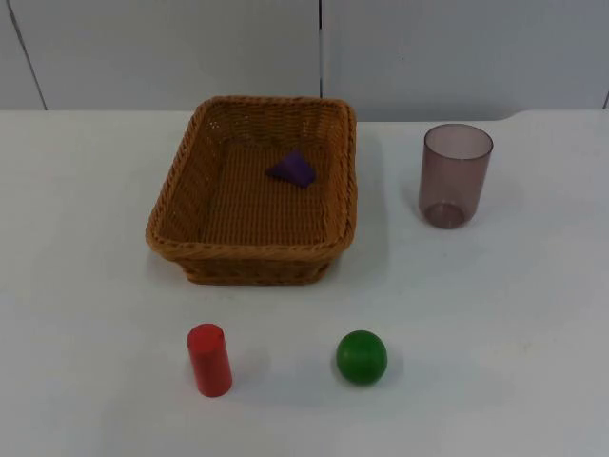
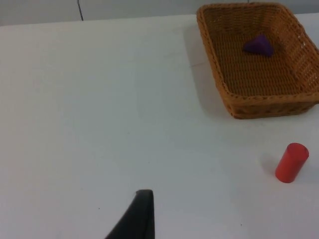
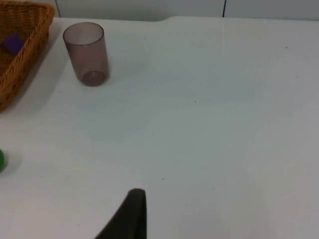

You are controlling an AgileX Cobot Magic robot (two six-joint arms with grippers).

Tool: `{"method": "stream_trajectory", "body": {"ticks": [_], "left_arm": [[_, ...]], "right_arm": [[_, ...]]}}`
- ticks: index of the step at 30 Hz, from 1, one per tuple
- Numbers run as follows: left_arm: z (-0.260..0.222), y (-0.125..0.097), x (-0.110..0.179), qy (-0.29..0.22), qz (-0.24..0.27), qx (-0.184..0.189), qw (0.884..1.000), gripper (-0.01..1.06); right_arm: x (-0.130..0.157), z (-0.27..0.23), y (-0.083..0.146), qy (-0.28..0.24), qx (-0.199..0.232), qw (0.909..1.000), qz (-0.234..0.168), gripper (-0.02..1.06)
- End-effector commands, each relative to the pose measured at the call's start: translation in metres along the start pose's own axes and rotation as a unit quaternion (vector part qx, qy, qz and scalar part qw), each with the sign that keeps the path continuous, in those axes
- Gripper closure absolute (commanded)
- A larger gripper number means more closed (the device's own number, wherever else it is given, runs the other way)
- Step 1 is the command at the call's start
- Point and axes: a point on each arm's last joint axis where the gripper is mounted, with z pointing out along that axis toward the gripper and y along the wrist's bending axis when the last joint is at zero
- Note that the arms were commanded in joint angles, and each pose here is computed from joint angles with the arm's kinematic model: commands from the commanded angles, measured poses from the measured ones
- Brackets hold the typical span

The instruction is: Pick up the basket with the left hand and place the triangular block into the basket with the right hand.

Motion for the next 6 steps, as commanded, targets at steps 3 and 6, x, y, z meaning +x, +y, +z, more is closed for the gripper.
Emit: {"method": "stream_trajectory", "body": {"ticks": [3, 6], "left_arm": [[0.0004, -0.0002, 0.001, -0.001, -0.019, -0.032, 0.999, 0.0], [0.0006, -0.0003, 0.001, -0.002, -0.027, -0.047, 0.999, 0.0]], "right_arm": [[0.0003, -0.0001, 0.0004, -0.003, 0.0, 1.0, 0.003, -0.01], [0.0003, -0.0001, 0.0004, -0.003, 0.0, 1.0, 0.003, -0.01]]}}
